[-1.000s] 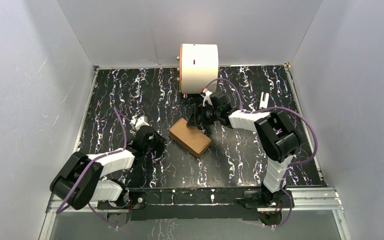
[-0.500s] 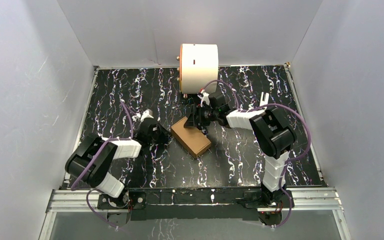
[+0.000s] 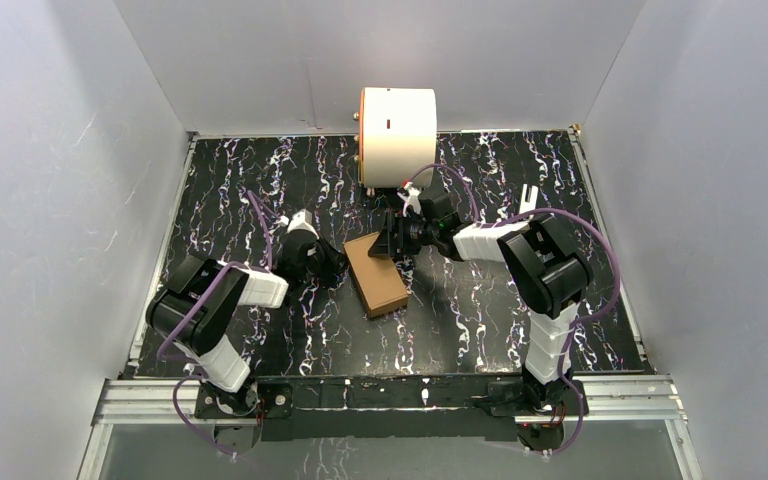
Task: Fold the paper box
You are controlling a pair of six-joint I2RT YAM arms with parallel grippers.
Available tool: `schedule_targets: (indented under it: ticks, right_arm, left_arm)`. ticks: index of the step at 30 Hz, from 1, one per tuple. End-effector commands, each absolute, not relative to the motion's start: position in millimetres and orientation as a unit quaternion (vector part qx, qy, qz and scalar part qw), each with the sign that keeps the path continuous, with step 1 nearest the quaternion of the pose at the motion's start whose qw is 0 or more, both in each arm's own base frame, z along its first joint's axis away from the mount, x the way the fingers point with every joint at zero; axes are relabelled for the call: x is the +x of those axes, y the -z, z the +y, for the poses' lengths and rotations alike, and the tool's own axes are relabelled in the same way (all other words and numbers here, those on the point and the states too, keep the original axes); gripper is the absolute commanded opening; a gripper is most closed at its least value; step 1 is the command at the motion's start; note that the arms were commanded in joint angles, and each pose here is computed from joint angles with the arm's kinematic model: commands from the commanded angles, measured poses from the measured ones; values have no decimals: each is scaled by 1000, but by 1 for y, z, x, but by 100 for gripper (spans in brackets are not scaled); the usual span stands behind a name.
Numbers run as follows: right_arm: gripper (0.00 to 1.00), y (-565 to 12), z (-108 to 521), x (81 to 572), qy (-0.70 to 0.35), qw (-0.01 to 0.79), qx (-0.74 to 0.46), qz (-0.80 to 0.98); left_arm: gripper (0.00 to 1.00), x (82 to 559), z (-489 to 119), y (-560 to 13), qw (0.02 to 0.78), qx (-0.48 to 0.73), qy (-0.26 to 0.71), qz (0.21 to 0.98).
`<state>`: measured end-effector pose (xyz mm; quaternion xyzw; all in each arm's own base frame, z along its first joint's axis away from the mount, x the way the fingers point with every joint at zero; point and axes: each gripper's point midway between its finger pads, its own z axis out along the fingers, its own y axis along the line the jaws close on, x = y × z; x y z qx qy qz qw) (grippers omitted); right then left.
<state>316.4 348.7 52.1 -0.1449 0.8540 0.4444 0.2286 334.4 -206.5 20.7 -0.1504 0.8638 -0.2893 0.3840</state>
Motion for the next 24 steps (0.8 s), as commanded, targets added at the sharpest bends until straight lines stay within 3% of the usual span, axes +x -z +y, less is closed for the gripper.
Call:
schedule_targets:
  ticks: [1, 8, 12, 21, 24]
  right_arm:
    - [66, -54, 373, 271, -484, 178, -196, 834]
    - [67, -62, 354, 296, -435, 231, -179, 852]
    - [72, -63, 336, 313, -401, 262, -158, 863]
    - [87, -83, 274, 342, -338, 321, -109, 878]
    - [93, -93, 246, 349, -309, 342, -90, 883]
  left_arm:
    - [0, 328, -253, -49, 377, -62, 374, 845]
    - [0, 324, -223, -34, 374, -104, 316, 865]
    - [4, 322, -200, -24, 362, -149, 271, 879]
    - [26, 312, -154, -42, 383, -208, 217, 874]
    - [40, 311, -137, -62, 398, -226, 206, 865]
